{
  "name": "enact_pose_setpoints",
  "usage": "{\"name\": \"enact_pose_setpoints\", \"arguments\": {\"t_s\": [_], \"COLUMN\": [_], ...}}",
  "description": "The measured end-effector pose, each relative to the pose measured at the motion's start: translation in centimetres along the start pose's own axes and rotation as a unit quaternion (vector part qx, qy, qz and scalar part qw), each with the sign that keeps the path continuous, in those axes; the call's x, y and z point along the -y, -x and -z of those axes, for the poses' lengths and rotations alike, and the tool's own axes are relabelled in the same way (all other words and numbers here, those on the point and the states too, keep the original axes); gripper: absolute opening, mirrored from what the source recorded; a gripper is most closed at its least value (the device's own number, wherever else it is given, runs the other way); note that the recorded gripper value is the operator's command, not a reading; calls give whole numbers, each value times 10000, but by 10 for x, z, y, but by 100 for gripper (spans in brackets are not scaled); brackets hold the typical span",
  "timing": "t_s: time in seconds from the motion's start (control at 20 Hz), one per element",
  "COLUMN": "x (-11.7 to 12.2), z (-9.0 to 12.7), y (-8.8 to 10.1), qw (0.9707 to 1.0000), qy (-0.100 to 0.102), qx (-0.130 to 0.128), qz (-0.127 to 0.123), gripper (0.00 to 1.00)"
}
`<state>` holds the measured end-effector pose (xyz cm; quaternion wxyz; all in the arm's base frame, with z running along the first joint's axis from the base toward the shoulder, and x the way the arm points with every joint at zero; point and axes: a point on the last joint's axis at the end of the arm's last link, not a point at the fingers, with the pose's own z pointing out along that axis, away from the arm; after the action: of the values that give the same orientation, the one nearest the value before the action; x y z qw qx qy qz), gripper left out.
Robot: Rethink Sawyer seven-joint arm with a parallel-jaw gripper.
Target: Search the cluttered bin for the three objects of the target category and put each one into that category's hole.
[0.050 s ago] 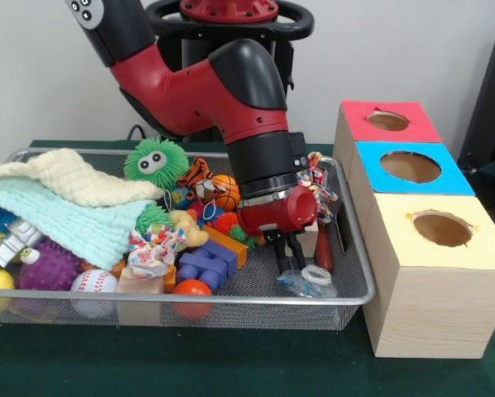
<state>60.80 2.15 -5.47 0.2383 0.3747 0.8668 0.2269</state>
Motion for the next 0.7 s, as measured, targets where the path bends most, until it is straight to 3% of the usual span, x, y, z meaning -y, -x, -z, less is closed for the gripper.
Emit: {"name": "enact_pose_setpoints", "arguments": {"t_s": [0.7], "x": [-5], "z": [-1], "y": [-9], "qw": [9999], "qy": [-17], "qx": [53], "qz": [149], "gripper": [0]}}
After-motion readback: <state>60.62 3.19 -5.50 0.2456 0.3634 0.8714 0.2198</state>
